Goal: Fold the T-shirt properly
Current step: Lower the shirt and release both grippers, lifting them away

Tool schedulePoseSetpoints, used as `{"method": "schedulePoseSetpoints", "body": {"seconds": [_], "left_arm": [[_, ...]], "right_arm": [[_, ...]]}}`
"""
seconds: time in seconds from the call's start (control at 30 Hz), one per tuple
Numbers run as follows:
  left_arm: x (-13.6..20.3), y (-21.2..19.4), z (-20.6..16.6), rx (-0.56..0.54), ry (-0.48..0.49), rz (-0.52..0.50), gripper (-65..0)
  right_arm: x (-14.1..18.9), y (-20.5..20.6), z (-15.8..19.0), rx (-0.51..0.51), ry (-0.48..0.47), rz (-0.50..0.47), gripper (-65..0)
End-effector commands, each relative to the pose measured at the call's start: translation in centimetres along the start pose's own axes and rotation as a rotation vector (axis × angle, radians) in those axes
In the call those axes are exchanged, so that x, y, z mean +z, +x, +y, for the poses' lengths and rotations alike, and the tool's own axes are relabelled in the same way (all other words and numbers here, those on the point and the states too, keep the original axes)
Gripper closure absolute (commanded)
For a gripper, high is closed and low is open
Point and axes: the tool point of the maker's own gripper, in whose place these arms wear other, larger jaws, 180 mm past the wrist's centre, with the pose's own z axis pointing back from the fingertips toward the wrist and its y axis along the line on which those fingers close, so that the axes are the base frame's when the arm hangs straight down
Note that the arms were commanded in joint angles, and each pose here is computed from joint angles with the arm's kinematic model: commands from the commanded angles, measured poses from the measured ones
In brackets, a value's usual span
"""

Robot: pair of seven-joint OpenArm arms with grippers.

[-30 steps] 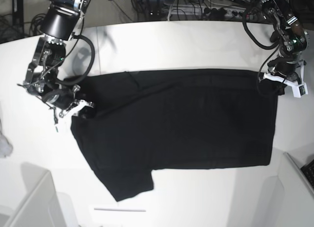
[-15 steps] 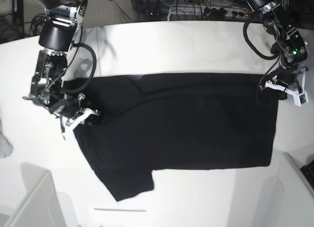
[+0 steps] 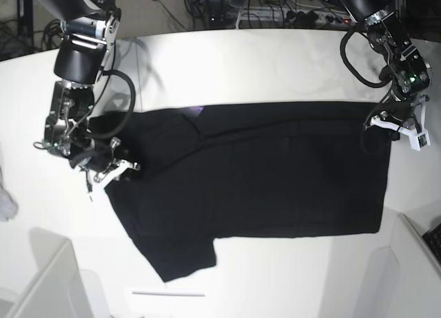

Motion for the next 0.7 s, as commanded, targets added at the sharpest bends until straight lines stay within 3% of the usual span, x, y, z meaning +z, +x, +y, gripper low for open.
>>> {"method": "schedulePoseSetpoints", "body": {"seconds": [0.0, 0.07, 0.17, 0.27, 0.37, 0.47, 0.57, 0.67], "left_arm": [[0.3, 1.8, 0.2, -0.01, 0.003, -0.055, 0.0], [0.4, 1.9, 0.4, -0.007, 0.007, -0.061, 0.0], [0.5, 2.2, 0.4, -0.01, 0.007, -0.07, 0.0], [0.5, 2.7, 0.3, -0.009, 0.006, -0.083, -20.4], [0.4, 3.4, 0.1, -0.001, 0.004, -0.1, -41.8], [1.4, 4.7, 1.6, 0.026, 0.04, -0.147, -55.5], [3.4, 6.1, 2.7, 0.017, 0.076, -0.206, -60.2], [4.9, 5.3, 2.7, -0.021, 0.07, -0.21, -60.2]], "right_arm": [[0.6, 2.5, 0.6, 0.019, 0.016, -0.064, 0.0], [0.7, 2.6, 0.4, 0.015, 0.014, -0.07, 0.0], [0.9, 2.6, 0.1, 0.015, 0.007, -0.07, -14.4], [1.2, 2.6, -0.4, 0.018, -0.002, -0.068, -26.0], [2.1, 2.7, -1.3, -0.008, -0.018, -0.099, -25.5], [4.1, 3.4, -2.1, -0.017, -0.048, -0.168, -25.7], [6.3, 3.6, -2.2, -0.022, -0.088, -0.242, -25.5], [9.1, 2.8, -3.4, -0.178, -0.186, -0.326, -26.3]]}}
